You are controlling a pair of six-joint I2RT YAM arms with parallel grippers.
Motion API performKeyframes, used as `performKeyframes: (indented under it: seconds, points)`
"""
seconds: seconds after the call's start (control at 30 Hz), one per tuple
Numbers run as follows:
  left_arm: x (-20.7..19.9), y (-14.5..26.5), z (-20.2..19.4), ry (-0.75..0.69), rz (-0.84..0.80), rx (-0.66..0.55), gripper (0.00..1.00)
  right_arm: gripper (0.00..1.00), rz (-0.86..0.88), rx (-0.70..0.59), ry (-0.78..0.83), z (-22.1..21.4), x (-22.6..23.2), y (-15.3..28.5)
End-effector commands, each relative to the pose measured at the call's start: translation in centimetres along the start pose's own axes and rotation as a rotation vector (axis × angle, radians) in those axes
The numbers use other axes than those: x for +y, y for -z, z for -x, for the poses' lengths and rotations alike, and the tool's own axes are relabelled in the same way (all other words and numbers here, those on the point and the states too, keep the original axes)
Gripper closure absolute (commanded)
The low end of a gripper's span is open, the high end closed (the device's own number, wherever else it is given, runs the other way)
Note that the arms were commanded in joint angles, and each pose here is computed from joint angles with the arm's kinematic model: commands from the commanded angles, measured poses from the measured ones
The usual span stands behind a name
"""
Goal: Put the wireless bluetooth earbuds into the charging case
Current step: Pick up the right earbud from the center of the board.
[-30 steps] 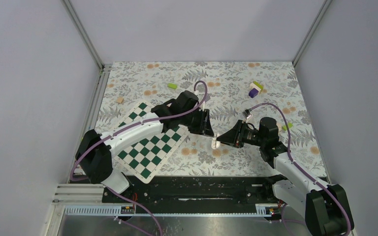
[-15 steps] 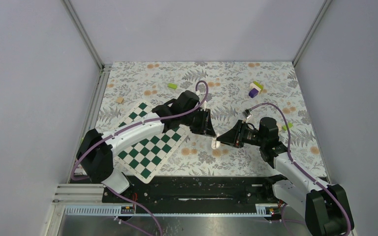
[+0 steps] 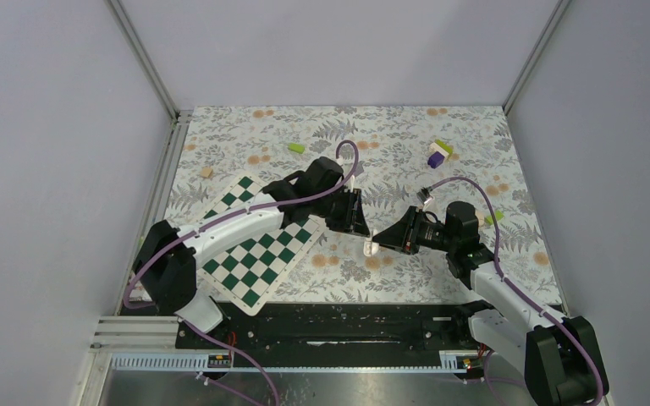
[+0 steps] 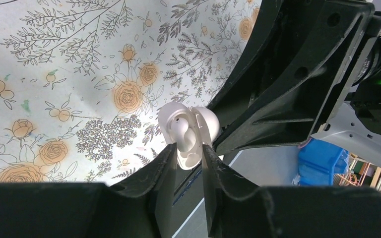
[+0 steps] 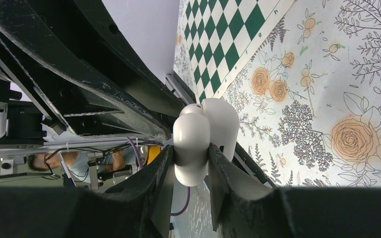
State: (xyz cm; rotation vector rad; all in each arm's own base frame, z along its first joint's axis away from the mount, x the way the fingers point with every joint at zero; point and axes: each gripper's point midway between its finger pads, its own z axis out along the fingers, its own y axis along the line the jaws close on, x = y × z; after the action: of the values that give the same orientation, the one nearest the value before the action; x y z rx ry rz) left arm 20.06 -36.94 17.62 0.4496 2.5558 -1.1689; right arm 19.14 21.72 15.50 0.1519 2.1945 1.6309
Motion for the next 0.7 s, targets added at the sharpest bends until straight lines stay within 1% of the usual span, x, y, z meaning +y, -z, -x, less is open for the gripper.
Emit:
performKeyframes:
  seconds: [0.0,0.27,0.67]
  points:
    - [-0.1,-0.4,0.4,-0.018,-0.013,-0.012,0.75,1.0,0.044,-0.002,0.045,0.2,1.3,-0.1]
    - [-0.2,-0.5,0.3,-0.014,-0.028,-0.01,0.79,1.0,0.046,-0.001,0.047,0.3,1.4,-0.1]
    - [-1.1,-0.5,0.6,-0.021,-0.069,-0.018,0.8,1.0,0.043,-0.002,0.045,0.2,1.3,0.0]
